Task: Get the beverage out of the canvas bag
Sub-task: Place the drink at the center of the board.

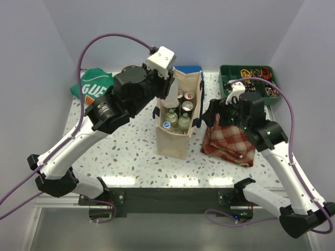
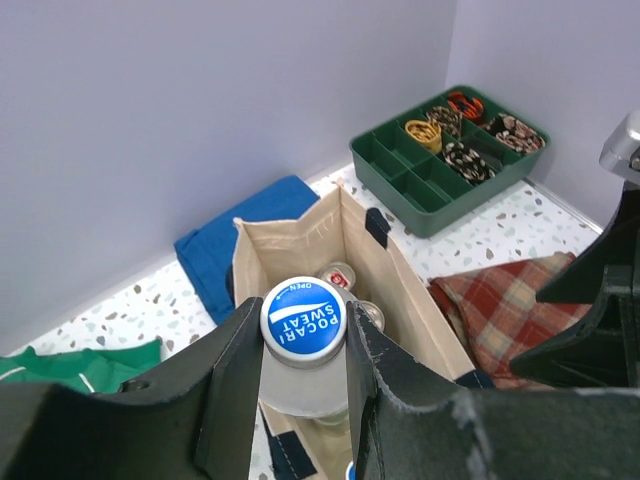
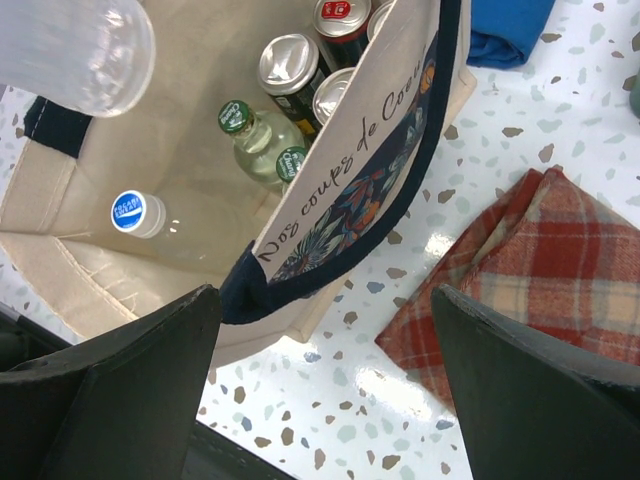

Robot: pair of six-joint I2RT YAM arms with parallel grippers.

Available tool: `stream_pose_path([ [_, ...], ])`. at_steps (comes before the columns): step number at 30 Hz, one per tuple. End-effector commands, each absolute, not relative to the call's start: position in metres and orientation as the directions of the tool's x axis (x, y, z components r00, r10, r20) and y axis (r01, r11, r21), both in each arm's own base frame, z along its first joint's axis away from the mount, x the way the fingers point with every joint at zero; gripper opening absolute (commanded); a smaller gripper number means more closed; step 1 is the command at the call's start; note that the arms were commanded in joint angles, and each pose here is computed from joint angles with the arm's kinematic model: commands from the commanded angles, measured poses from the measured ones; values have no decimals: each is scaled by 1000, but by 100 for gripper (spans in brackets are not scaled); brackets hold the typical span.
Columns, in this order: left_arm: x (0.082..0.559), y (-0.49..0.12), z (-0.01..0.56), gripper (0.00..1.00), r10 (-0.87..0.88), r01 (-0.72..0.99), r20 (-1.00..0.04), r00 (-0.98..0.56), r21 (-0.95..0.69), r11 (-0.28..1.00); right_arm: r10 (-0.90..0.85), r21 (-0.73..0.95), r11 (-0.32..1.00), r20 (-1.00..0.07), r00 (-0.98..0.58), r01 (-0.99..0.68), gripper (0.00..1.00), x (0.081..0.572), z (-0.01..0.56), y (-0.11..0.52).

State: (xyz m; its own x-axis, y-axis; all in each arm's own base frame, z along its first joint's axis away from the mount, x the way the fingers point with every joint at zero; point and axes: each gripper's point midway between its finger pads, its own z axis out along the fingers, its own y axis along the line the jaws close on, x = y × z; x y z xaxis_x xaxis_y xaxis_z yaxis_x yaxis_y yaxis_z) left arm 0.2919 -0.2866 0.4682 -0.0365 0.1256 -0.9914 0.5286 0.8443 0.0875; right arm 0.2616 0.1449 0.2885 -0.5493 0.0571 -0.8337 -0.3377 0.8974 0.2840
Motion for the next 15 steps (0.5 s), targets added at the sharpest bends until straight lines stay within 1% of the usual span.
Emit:
stream_pose_path([
  [1,276,-238,586,0,-129,443,-963,236,-11,896,78,291,894,-849,-523,-340,90,267,296,147],
  [5,274,-220,599,0,-139,388,-951,275,-23,922,76,295,891,-847,-527,-345,90,267,295,149],
  [9,284,-201,593,0,-96,271,-958,268,-21,962,78,296,891,-846,-528,-344,90,268,295,149],
  [14,299,-184,582,0,-47,166,-966,256,-4,986,80,298,890,-847,-525,-345,90,266,296,149],
  [15,303,-184,579,0,-43,167,-967,251,0,986,80,299,889,-847,-525,-347,90,266,296,149],
])
